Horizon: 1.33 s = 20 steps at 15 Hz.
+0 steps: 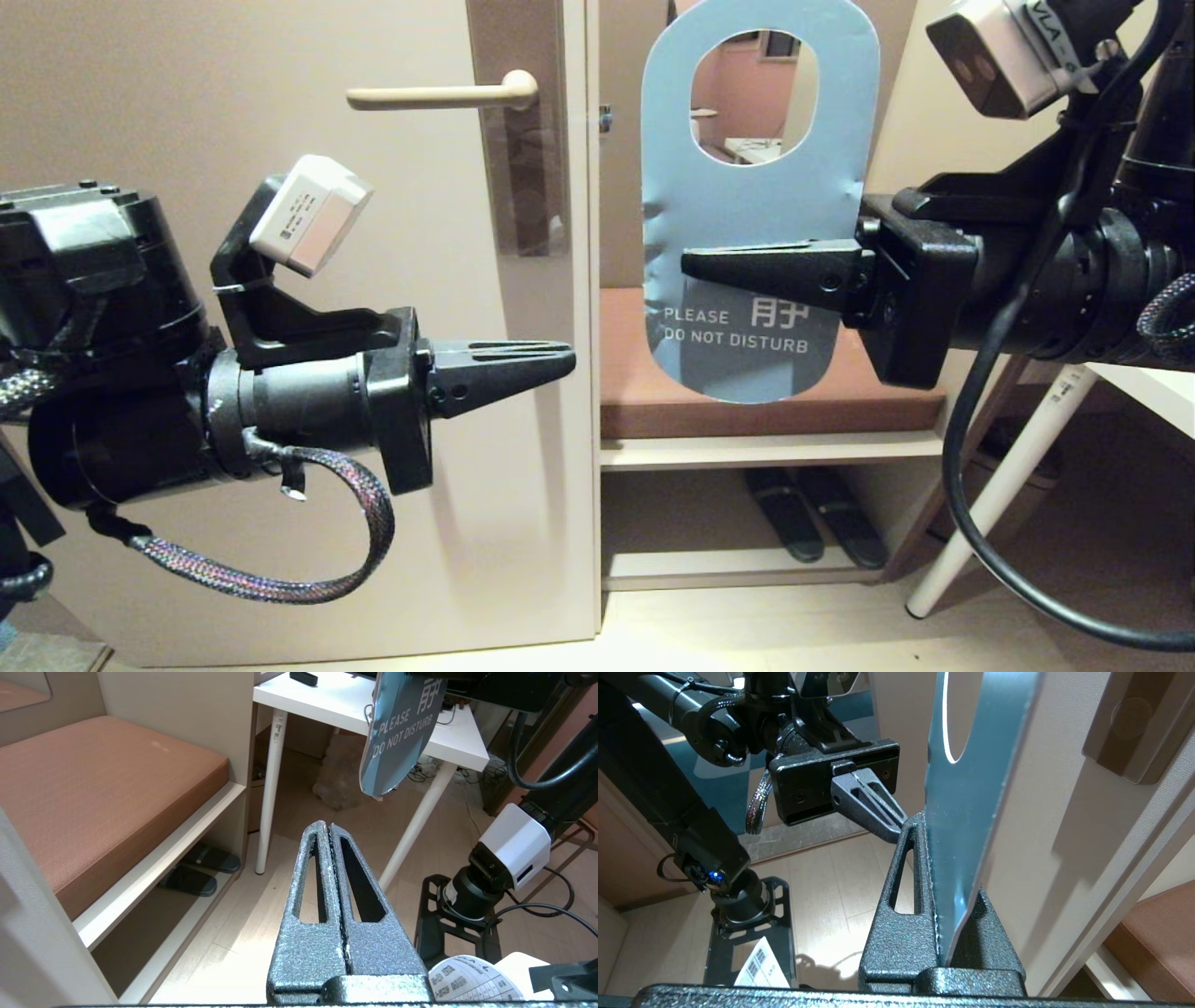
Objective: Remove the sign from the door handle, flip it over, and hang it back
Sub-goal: Hand it to the other hand
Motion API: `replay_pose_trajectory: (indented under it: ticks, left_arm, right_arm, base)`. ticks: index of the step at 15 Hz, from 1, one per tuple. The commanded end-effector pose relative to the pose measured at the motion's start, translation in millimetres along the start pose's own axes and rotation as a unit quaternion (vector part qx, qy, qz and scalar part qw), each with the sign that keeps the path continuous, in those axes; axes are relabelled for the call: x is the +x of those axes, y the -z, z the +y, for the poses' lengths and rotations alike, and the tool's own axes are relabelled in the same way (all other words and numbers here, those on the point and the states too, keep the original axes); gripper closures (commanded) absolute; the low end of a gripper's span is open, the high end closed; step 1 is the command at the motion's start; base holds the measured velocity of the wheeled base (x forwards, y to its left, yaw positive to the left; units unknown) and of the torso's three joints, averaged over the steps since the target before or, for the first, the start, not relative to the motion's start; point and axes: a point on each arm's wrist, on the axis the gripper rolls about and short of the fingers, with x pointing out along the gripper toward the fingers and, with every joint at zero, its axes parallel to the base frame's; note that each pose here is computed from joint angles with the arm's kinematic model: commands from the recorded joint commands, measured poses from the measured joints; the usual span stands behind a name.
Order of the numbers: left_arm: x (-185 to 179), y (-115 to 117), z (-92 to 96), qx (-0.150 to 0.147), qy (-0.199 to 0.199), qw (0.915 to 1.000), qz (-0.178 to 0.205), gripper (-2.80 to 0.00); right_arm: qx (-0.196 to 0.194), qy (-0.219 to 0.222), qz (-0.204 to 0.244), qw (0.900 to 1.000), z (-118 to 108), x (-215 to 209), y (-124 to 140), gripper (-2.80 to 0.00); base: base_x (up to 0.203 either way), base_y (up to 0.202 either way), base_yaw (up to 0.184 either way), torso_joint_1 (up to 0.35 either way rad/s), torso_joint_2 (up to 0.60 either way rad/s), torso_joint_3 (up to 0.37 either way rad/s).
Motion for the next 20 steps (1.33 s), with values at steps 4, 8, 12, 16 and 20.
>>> replay_pose_trajectory:
  ticks: [4,8,12,16,20]
  left_arm:
    - [2,-1,1.3,0.020,0.004,0.9997,-0.014,-2.80]
    - [4,0,-1.4,0.038,0.013,0.9986,-0.033,-2.80]
    - [13,2,-3.2,0.045,0.028,0.9978,-0.041,-2.80]
    - [18,7,-4.3,0.046,0.037,0.9972,-0.045,-2.80]
    - [21,9,-10.2,0.043,0.050,0.9970,-0.042,-2.80]
  right_arm:
    - [0.000,-0.008,0.001,1.000,3,1,1,0.00]
    - [0.001,-0.017,0.002,1.000,7,4,1,0.00]
    - [0.001,-0.037,0.006,0.999,15,13,2,0.00]
    - [0.000,-0.050,0.007,0.999,19,19,3,0.00]
    - [-0.011,-0.062,-0.012,0.998,17,27,4,0.00]
  base:
    - [0.000,0.000,0.000,0.000,0.00,0.000]
    - [0.000,0.000,0.000,0.000,0.00,0.000]
    - [0.000,0.000,0.000,0.000,0.00,0.000]
    - [0.000,0.000,0.000,0.000,0.00,0.000]
    - [0.000,0.000,0.000,0.000,0.00,0.000]
